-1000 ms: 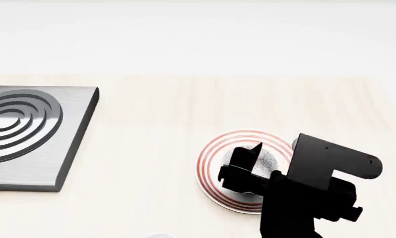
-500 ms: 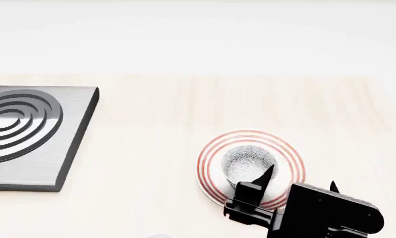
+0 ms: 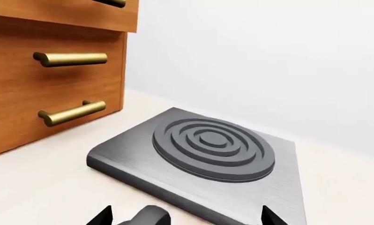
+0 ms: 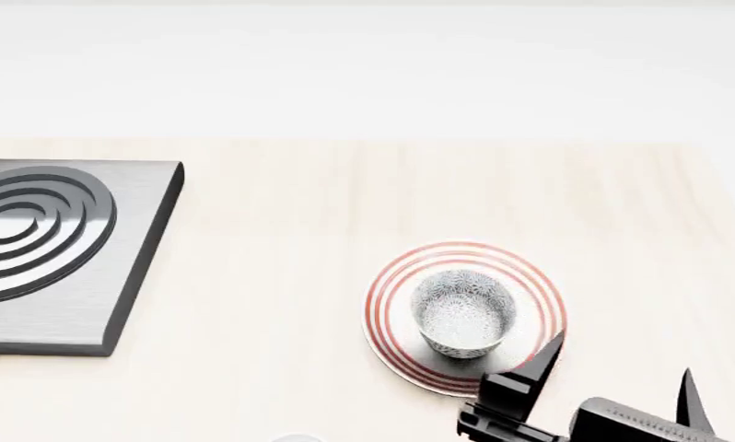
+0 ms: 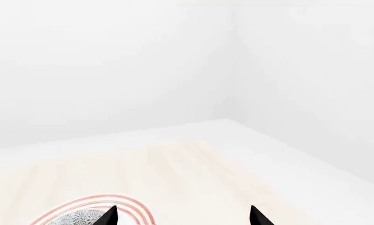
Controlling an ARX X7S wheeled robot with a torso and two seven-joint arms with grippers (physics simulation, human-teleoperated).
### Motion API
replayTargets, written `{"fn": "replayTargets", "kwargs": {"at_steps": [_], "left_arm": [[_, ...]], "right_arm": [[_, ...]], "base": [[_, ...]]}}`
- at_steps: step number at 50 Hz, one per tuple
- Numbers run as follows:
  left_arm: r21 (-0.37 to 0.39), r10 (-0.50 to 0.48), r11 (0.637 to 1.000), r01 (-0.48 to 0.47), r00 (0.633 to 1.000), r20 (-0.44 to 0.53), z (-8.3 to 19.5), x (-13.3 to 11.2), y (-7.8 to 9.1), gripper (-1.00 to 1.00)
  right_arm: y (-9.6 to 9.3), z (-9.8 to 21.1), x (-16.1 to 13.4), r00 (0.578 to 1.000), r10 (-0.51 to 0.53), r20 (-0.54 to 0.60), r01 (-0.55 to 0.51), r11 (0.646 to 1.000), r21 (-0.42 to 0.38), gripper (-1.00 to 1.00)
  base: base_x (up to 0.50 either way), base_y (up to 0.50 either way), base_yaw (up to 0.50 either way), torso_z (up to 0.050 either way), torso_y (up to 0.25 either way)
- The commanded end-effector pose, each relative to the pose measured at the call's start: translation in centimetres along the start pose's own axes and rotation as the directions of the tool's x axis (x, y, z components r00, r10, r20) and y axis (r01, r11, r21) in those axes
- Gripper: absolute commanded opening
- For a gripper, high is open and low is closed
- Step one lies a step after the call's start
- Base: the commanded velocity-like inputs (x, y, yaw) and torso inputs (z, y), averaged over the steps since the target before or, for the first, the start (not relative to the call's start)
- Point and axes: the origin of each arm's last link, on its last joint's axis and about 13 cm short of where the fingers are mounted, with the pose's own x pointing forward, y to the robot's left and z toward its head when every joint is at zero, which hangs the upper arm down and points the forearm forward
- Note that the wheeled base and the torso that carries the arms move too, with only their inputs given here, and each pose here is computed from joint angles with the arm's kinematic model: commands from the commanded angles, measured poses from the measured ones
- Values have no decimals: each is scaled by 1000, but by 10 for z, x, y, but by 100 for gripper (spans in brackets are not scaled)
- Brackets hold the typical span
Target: Pick the akita bowl between the plate and the ramekin and place it on the plate.
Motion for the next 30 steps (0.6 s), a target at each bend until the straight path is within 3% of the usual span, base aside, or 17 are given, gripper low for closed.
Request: {"fn": "replayTargets", "kwargs": {"at_steps": [1, 30], "left_arm": [[-22, -10, 1000, 10, 1000, 26, 10, -2, -2, 100], [-90, -55, 994, 64, 994, 90, 39, -13, -6, 100]], "right_arm": [[-11, 7, -8, 999, -36, 25, 36, 999, -14, 100], [-24, 36, -21, 995, -50, 81, 50, 999, 2, 100]], "base": [[0, 0, 0, 0, 0], [0, 0, 0, 0, 0]]}}
